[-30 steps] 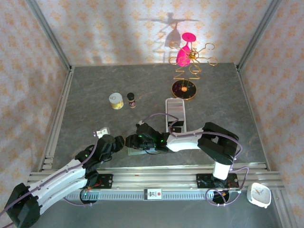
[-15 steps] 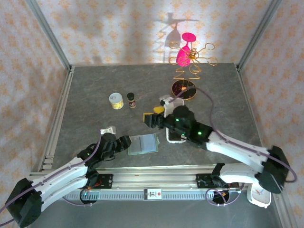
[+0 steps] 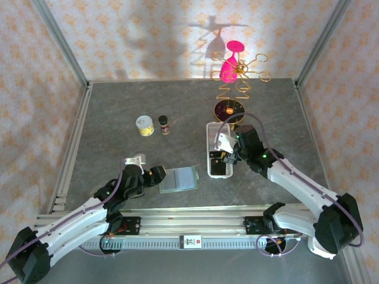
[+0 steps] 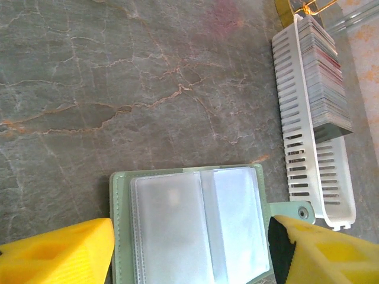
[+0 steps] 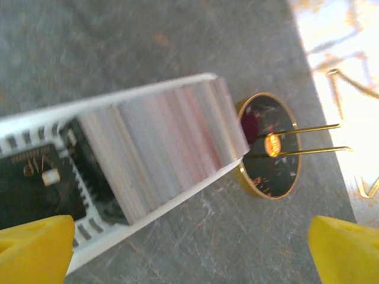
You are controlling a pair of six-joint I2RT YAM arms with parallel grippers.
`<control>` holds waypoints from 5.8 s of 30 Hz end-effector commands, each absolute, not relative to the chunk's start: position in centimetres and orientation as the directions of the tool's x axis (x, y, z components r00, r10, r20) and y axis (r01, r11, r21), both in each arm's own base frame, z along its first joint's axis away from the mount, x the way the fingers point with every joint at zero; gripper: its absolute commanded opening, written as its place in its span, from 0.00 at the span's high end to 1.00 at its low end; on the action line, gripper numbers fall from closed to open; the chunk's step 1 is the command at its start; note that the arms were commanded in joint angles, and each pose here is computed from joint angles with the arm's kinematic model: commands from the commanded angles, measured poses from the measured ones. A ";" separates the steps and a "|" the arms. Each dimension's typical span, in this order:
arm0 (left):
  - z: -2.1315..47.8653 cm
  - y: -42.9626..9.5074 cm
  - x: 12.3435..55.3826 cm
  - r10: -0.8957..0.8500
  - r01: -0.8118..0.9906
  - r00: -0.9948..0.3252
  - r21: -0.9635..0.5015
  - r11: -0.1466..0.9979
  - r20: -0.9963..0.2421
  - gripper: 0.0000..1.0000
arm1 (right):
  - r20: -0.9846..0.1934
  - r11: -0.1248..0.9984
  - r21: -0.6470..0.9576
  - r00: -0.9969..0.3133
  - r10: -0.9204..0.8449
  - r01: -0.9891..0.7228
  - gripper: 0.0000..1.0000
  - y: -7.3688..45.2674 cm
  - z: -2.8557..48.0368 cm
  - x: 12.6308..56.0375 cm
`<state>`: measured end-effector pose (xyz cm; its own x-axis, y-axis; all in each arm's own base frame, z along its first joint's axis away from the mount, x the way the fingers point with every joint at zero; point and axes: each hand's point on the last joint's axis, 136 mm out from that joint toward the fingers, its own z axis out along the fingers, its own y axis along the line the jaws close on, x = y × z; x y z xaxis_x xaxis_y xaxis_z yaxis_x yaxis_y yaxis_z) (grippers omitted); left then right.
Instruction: Put the credit cards into the card holder
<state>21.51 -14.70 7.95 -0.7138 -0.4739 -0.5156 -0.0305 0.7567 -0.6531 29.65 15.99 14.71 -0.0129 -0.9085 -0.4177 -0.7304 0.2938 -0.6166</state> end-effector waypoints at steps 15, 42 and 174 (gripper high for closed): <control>7.3 -14.4 21.2 -0.504 -0.073 -0.716 -0.667 0.741 -0.482 0.44 | -0.286 0.067 -0.624 0.148 -0.947 -0.778 0.11 19.4 9.2 33.7; 6.5 -13.6 21.1 -0.521 -0.120 -0.711 -0.649 0.751 -0.472 0.57 | -0.269 0.011 -0.538 0.160 -0.950 -0.843 0.70 19.2 8.2 31.7; 1.1 -15.5 20.2 -0.320 -0.132 -0.831 -0.397 0.908 -0.455 0.72 | -0.216 0.693 0.713 -0.974 0.074 -0.106 0.84 37.8 4.3 19.0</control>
